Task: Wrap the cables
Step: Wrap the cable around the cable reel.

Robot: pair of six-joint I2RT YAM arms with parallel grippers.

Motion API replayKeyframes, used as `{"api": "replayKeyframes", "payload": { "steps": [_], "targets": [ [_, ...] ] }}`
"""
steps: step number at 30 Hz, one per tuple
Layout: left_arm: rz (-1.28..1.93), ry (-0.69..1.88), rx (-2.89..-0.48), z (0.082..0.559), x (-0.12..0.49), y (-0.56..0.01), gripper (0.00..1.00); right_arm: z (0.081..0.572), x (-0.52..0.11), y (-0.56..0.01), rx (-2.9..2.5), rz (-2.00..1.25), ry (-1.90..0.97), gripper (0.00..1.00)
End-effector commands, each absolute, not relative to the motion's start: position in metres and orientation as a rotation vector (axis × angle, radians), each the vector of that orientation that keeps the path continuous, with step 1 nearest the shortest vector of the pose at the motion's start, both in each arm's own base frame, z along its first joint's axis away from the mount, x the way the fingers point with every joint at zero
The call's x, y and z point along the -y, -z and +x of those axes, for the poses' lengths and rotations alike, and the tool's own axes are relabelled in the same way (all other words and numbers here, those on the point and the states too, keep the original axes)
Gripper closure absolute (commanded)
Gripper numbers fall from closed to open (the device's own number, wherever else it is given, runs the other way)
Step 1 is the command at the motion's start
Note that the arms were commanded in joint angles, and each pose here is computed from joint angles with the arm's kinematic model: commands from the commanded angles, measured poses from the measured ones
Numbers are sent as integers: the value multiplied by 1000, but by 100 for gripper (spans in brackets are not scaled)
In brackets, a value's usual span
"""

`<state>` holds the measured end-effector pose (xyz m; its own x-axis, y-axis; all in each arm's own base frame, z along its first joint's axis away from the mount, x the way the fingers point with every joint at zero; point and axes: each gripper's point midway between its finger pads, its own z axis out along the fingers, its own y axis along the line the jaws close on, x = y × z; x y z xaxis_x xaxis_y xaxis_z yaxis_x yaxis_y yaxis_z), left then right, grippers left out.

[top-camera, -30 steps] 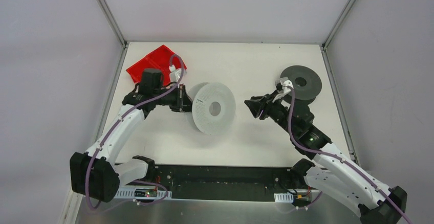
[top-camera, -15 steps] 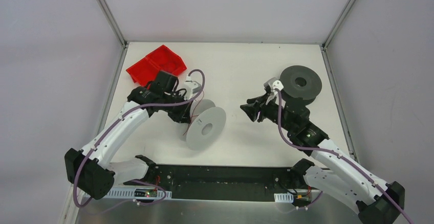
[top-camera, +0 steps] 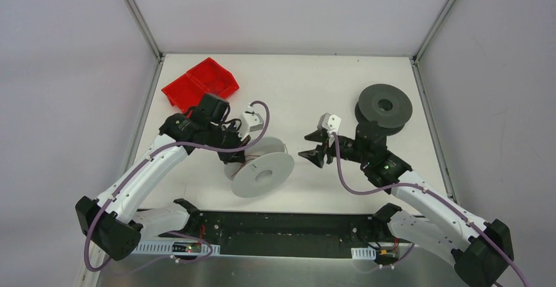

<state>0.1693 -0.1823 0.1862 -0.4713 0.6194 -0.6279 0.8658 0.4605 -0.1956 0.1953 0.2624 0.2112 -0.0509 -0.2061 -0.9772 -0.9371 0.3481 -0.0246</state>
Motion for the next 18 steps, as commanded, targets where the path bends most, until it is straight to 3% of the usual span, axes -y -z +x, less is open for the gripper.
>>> {"api": "replayKeyframes", "payload": {
  "steps": [1, 5, 18],
  "targets": [
    [1329, 800, -2075, 160, 197, -216, 100, 182, -264, -221, -1311, -1239, -804, 42],
    [1388, 863, -1990, 151, 202, -223, 100, 179, -256, -203, -1350, -1252, -777, 42],
    [1583, 867, -1698, 134, 202, -242, 100, 153, -260, -219, -1222, -1451, -840, 47]
  ]
}}
